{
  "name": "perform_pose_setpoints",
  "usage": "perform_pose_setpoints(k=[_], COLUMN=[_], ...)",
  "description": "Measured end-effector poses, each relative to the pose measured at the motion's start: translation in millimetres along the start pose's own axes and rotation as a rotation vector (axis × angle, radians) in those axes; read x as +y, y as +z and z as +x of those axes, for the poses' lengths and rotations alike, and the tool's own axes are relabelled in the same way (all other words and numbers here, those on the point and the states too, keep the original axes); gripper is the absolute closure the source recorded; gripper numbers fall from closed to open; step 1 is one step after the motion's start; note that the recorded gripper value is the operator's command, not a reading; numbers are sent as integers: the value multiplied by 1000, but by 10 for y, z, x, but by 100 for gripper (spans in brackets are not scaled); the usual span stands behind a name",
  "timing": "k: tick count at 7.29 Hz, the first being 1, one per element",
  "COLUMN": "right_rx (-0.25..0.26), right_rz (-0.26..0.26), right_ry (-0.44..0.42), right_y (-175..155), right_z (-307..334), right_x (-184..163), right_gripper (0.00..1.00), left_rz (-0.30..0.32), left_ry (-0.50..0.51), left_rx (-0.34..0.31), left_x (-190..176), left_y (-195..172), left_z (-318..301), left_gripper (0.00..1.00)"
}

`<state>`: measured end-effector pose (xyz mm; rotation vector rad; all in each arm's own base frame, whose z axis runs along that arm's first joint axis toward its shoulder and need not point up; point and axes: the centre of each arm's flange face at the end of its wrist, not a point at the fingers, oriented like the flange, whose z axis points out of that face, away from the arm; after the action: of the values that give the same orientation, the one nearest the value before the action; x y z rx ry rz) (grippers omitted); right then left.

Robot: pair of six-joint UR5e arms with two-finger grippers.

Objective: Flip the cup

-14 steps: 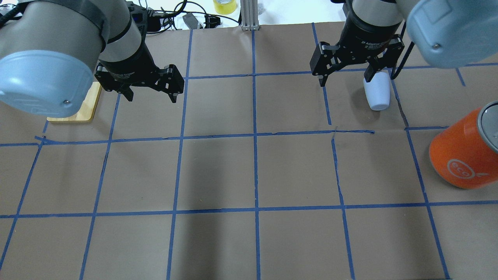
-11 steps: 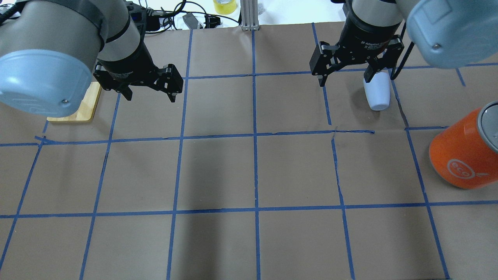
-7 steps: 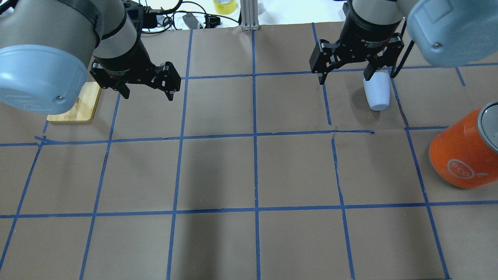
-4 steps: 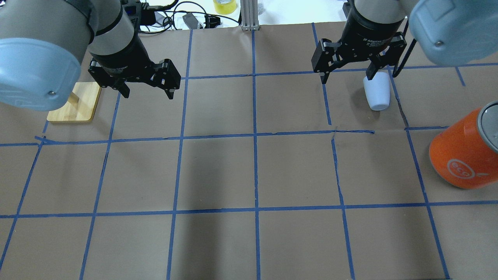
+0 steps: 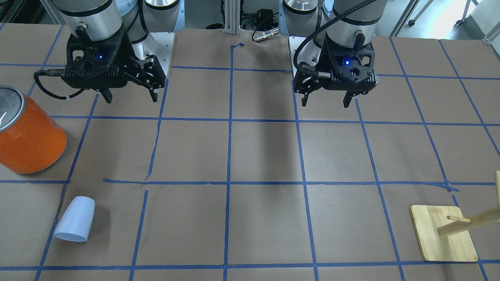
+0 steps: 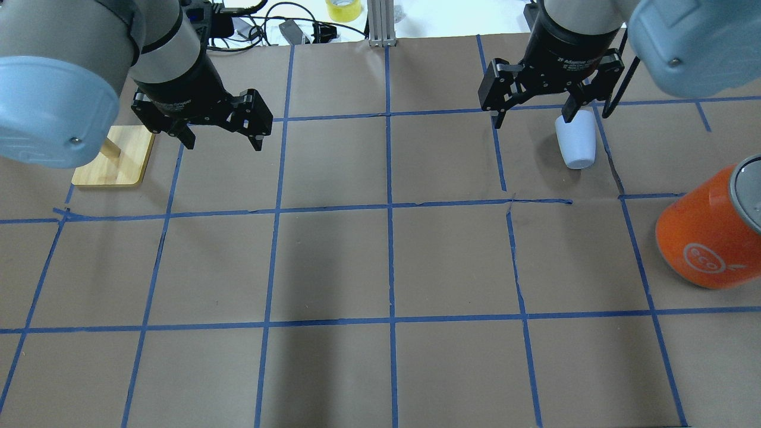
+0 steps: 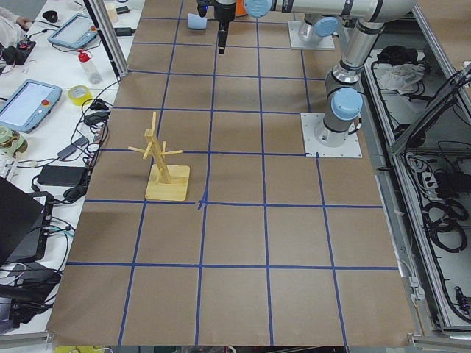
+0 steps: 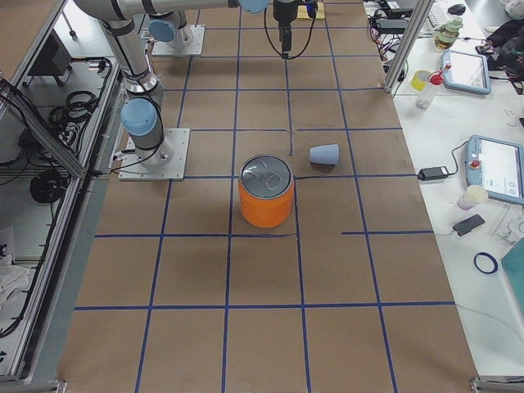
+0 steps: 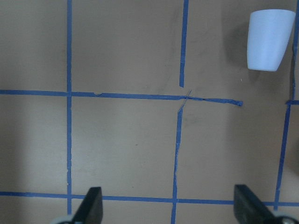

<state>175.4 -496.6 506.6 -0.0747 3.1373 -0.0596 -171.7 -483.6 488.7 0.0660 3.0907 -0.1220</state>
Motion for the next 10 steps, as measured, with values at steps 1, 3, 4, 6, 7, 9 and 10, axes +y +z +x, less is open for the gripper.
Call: perform_pose_setpoints(k=[1, 3, 4, 6, 7, 9, 10], right_rx=[0, -1, 1, -4, -7, -11, -14], right_rz=[0, 11, 25, 23, 3, -37, -52], right_ry=[1, 4, 16, 87, 110, 113, 111], right_y=[-2, -40, -104, -122, -4, 492, 855], right_z=[5, 30, 120, 553, 793, 1335, 1643], right_x=[0, -28, -78, -210, -321, -713, -946], right_gripper=[0, 0, 0, 0, 0, 2, 4], left_rz=[-1, -2, -3, -4, -6, -8, -8], left_ry=[0, -1, -1, -1, -1, 0, 1], left_rx=[1, 4, 5, 5, 5, 5, 4], left_x=[0, -3, -3, -2, -2, -1, 0], left_y=[14, 30, 37, 43, 49, 59, 61], left_z=[2, 5, 6, 7, 8, 14, 14], left_gripper=[0, 0, 0, 0, 0, 0, 0])
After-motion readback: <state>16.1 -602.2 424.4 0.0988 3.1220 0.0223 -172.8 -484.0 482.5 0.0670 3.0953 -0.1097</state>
